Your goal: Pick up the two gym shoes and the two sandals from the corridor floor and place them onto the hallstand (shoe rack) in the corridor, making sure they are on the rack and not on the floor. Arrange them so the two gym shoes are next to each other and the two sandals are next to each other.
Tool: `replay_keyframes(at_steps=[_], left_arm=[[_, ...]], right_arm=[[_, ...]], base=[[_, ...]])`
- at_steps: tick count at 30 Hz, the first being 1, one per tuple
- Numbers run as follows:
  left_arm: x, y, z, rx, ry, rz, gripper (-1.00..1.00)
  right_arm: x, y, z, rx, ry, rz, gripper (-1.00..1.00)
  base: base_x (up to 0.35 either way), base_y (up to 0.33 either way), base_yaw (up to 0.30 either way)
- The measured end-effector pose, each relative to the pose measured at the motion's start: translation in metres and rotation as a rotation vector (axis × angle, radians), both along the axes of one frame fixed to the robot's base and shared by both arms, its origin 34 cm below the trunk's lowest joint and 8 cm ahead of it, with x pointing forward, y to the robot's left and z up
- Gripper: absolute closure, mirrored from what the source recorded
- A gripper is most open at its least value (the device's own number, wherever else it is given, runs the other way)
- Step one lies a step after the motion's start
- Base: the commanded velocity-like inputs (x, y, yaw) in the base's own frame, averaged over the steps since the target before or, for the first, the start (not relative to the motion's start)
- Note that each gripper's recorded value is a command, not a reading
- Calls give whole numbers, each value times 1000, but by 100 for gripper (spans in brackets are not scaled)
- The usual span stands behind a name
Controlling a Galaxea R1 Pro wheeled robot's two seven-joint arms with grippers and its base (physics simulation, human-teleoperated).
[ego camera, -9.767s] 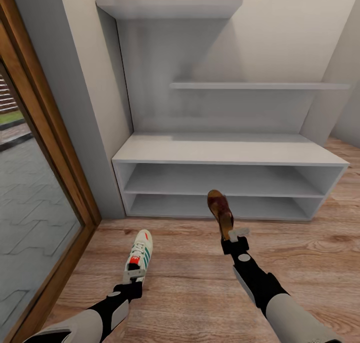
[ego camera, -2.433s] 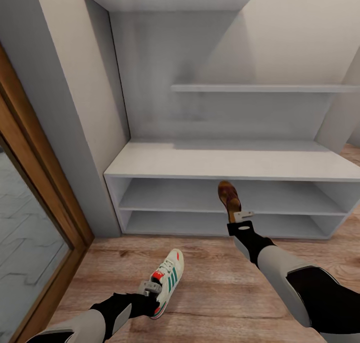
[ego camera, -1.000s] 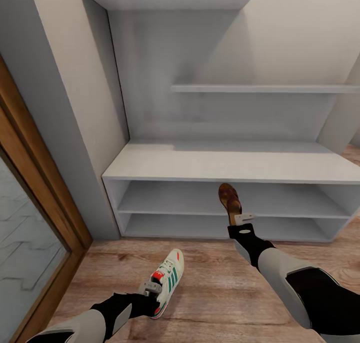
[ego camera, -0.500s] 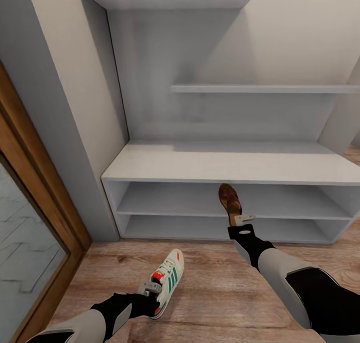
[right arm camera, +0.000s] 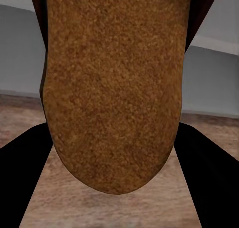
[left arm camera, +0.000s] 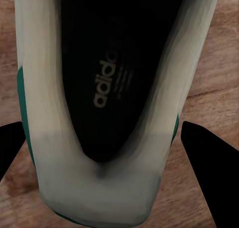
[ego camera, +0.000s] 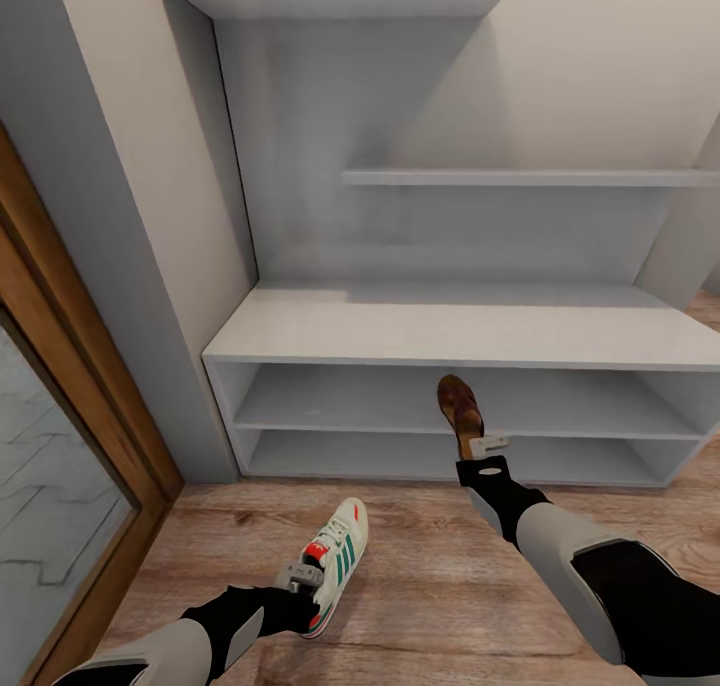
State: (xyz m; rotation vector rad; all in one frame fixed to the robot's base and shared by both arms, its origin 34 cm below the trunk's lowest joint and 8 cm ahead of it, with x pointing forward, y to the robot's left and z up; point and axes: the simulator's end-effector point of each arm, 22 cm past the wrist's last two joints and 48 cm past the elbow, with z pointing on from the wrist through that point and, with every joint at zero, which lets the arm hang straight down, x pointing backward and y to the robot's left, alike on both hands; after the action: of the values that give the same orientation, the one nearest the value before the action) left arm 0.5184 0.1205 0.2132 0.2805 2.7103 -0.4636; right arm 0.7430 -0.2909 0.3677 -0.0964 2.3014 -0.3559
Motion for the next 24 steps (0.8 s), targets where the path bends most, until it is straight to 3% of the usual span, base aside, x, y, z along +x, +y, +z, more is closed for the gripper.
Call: replay_keyframes(at_steps=[24], left_arm=[[0,0,0,-1,0,0,100]], right_arm=[[-1,5,-1,4,2,5,100]], base=[[39,23,0]])
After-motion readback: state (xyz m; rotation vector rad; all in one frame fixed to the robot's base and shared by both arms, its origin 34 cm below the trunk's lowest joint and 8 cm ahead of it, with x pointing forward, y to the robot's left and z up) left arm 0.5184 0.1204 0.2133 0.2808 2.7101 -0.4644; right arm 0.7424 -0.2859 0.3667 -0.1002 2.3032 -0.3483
